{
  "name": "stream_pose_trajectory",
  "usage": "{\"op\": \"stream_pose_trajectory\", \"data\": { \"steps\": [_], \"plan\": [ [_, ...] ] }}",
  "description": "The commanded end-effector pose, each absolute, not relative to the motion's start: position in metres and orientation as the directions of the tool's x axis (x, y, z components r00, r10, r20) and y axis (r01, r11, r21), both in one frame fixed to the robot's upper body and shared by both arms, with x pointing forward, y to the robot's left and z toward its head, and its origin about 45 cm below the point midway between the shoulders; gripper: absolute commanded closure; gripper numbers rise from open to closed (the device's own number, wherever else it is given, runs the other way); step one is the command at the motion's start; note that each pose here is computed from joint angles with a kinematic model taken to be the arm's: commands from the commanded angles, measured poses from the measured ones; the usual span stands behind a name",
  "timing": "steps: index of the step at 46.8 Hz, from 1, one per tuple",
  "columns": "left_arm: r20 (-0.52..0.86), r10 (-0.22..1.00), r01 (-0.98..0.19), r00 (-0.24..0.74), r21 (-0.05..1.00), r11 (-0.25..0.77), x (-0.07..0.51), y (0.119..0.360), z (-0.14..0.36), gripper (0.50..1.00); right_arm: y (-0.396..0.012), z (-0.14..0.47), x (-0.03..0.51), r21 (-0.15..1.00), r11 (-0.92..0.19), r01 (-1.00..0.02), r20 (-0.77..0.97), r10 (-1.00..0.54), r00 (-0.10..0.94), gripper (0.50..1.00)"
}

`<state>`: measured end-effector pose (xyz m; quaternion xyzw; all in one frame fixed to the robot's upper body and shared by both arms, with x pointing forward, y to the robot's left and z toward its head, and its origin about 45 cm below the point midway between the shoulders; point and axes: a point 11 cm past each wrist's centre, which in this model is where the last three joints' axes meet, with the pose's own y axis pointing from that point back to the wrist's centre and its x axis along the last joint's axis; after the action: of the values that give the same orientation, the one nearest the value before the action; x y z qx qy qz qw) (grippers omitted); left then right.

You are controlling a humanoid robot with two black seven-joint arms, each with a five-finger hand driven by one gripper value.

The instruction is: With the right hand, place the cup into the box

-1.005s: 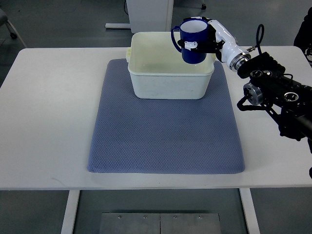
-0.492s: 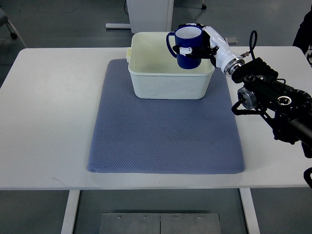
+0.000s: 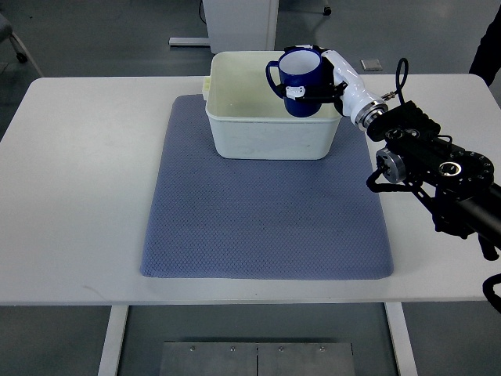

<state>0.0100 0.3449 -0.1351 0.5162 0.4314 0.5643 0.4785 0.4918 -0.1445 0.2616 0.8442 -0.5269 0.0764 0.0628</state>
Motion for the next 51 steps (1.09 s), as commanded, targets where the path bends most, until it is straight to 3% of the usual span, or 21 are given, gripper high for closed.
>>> {"op": "stream_pose_trajectory", "data": {
  "steps": [1, 27, 51],
  "plan": [
    [0.170, 0.985, -0.095, -0.008, 0.981, -0.170, 0.010, 0.345, -0.135, 0.500, -0.145, 0.261, 0.491, 0.028, -0.438, -0.899, 0.194, -0.879, 0.435, 0.515],
    [0.170, 0.985, -0.095, -0.008, 0.981, -0.170, 0.010, 0.345, -0.135, 0.500, -0.150, 0.269, 0.495, 0.014, -0.428, -0.904, 0.184, -0.887, 0.423, 0.502],
    [0.171, 0.985, -0.094, -0.008, 0.981, -0.171, 0.010, 0.345, -0.135, 0.500, -0.221, 0.303, 0.507, -0.035, -0.307, -0.951, 0.075, -0.950, 0.304, 0.502]
  ]
}}
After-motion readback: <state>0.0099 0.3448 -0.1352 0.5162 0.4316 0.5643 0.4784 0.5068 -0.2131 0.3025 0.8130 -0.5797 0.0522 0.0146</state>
